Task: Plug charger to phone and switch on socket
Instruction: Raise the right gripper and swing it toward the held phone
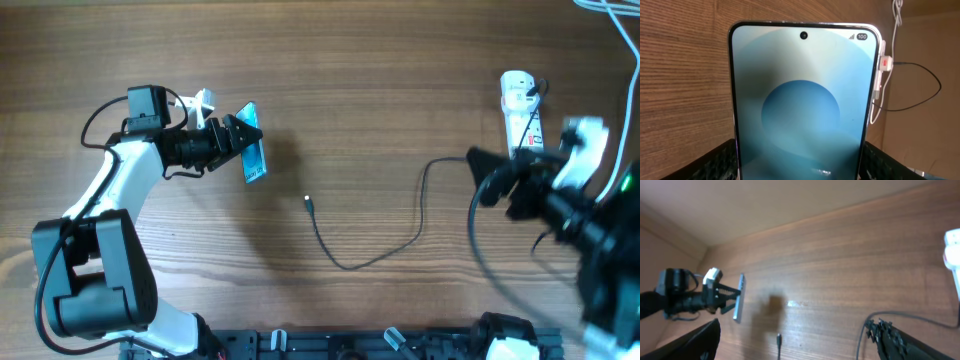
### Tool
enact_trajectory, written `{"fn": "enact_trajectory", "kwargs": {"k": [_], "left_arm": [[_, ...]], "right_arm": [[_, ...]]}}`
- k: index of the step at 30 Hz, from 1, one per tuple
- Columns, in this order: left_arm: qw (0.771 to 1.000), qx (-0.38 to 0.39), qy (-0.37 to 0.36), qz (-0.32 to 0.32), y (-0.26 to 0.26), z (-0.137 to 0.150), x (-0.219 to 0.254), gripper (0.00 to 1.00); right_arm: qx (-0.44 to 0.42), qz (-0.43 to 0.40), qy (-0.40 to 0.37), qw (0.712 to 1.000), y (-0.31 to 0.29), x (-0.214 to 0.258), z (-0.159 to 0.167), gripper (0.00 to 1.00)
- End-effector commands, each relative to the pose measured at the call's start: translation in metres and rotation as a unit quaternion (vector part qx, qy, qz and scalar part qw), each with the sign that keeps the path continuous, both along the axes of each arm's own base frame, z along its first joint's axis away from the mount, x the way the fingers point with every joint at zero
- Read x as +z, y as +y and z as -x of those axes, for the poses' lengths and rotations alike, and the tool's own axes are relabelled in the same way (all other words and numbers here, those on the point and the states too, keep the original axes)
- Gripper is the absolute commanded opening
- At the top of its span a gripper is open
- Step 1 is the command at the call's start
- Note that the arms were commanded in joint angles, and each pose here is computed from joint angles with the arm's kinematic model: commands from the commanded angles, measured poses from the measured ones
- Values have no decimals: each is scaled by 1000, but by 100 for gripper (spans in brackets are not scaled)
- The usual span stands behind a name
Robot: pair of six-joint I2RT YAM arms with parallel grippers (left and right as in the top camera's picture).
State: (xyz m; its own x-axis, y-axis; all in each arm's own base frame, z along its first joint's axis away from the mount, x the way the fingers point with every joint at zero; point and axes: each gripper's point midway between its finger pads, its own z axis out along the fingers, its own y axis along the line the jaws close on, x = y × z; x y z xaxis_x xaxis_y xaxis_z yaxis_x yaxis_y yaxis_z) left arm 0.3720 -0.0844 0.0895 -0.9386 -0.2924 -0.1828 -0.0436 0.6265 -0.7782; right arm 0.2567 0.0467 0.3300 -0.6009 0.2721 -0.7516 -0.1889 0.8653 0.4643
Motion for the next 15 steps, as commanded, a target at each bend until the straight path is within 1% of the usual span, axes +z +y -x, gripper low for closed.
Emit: {"fn": "enact_trajectory", "kwargs": {"k": [1, 2, 4, 6, 7, 8, 9, 11, 15], "left_arm": [[1000, -11, -25, 12, -3, 0, 15, 77], [1000, -11, -25, 12, -3, 0, 15, 77], [1000, -11, -25, 12, -4, 0, 15, 77], [1000, -11, -24, 12, -4, 0, 15, 77], [1000, -11, -24, 12, -4, 0, 15, 77], [1000, -11, -25, 12, -4, 0, 15, 77], [1000, -11, -25, 12, -4, 0, 15, 78], [1000, -11, -25, 12, -4, 0, 15, 78], [1000, -11, -24, 13, -4, 0, 15, 78]], "right_arm": [[62, -14, 9, 998, 12, 11, -21, 92], [79, -28, 13, 996, 17, 10, -24, 84], [103, -52, 35, 993, 24, 0, -30, 70], [113, -61, 68, 989, 28, -15, -36, 59], [123, -60, 78, 988, 31, -22, -38, 50], [136, -58, 92, 985, 37, -30, -39, 47], [156, -55, 107, 980, 46, -39, -40, 45], [180, -53, 126, 974, 59, -50, -41, 45], [229, -53, 168, 957, 96, -77, -49, 49]]}}
